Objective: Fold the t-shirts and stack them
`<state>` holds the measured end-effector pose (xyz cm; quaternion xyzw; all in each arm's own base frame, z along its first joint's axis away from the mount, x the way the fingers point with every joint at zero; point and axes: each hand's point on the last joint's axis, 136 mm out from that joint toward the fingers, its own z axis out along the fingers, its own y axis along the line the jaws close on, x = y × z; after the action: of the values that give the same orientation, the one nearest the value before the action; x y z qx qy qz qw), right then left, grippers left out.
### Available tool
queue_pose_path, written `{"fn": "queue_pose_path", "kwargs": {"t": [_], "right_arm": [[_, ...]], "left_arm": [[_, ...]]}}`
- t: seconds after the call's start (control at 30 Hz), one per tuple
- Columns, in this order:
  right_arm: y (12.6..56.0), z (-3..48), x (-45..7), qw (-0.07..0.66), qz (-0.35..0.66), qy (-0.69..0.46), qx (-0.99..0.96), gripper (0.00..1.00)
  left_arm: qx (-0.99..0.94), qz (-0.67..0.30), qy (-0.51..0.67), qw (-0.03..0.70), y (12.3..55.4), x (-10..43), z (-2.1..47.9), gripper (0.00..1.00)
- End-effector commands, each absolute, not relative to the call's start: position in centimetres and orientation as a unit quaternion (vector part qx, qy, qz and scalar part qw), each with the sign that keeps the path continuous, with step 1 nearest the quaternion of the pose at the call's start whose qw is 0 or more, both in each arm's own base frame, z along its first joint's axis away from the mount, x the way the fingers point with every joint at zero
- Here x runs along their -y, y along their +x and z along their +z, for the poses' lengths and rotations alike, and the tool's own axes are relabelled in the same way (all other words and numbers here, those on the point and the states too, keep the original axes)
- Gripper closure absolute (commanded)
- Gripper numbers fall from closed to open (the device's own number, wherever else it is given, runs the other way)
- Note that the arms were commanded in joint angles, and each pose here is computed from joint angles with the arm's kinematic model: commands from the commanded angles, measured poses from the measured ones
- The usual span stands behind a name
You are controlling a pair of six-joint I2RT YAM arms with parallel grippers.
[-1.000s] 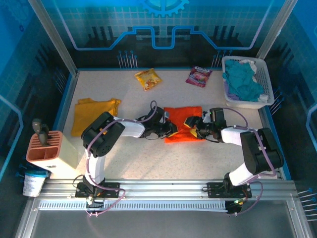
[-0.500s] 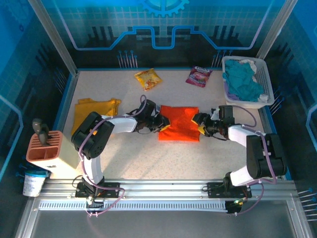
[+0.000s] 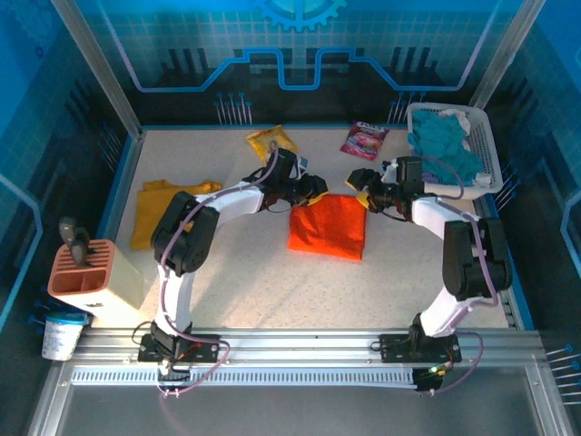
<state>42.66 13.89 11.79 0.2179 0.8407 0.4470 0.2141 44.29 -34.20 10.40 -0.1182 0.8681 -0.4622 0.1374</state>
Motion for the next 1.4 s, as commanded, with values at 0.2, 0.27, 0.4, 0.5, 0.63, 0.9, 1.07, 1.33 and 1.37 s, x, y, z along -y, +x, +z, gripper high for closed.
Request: {"fn": "queue_pose_path", "kwargs": {"t": [0.2, 0.27, 0.4, 0.5, 0.63, 0.9, 1.07, 1.33, 1.37], "right_arm": [[45.4, 7.5, -13.5, 0.197, 0.434, 0.243, -0.845, 0.24], [45.3, 6.5, -13.3, 0.19, 0.436, 0.245, -0.845, 0.24], [45.0, 4.9, -12.6, 0.179, 0.44, 0.249, -0.844, 0.24], [44.7, 4.2, -12.4, 0.167, 0.442, 0.247, -0.846, 0.24], [44.3, 4.7, -12.3, 0.17, 0.449, 0.237, -0.844, 0.24], [44.6, 10.6, -13.1, 0.198, 0.496, 0.168, -0.829, 0.23], [43.1, 13.0, -12.6, 0.206, 0.502, 0.145, -0.827, 0.2], [40.2, 13.8, -12.1, 0.203, 0.493, 0.141, -0.834, 0.2], [40.0, 13.7, -12.0, 0.202, 0.493, 0.141, -0.834, 0.2]], "left_arm": [[-0.865, -0.449, -0.172, 0.14, 47.6, 30.8, 5.6, 0.63], [-0.859, -0.453, -0.193, 0.138, 47.7, 29.8, 4.7, 0.64], [-0.856, -0.451, -0.217, 0.132, 47.0, 28.3, 3.3, 0.64], [-0.848, -0.462, -0.229, 0.124, 46.1, 28.2, 2.7, 0.64], [-0.835, -0.48, -0.241, 0.118, 44.7, 28.1, 2.9, 0.65], [-0.859, -0.462, -0.172, 0.138, 42.7, 27.0, 8.9, 0.59], [-0.909, -0.378, -0.106, 0.138, 39.8, 24.6, 10.9, 0.49], [-0.944, -0.312, -0.064, 0.084, 36.5, 22.3, 8.0, 0.36], [-0.949, -0.301, -0.057, 0.074, 36.2, 22.1, 7.5, 0.36]]}}
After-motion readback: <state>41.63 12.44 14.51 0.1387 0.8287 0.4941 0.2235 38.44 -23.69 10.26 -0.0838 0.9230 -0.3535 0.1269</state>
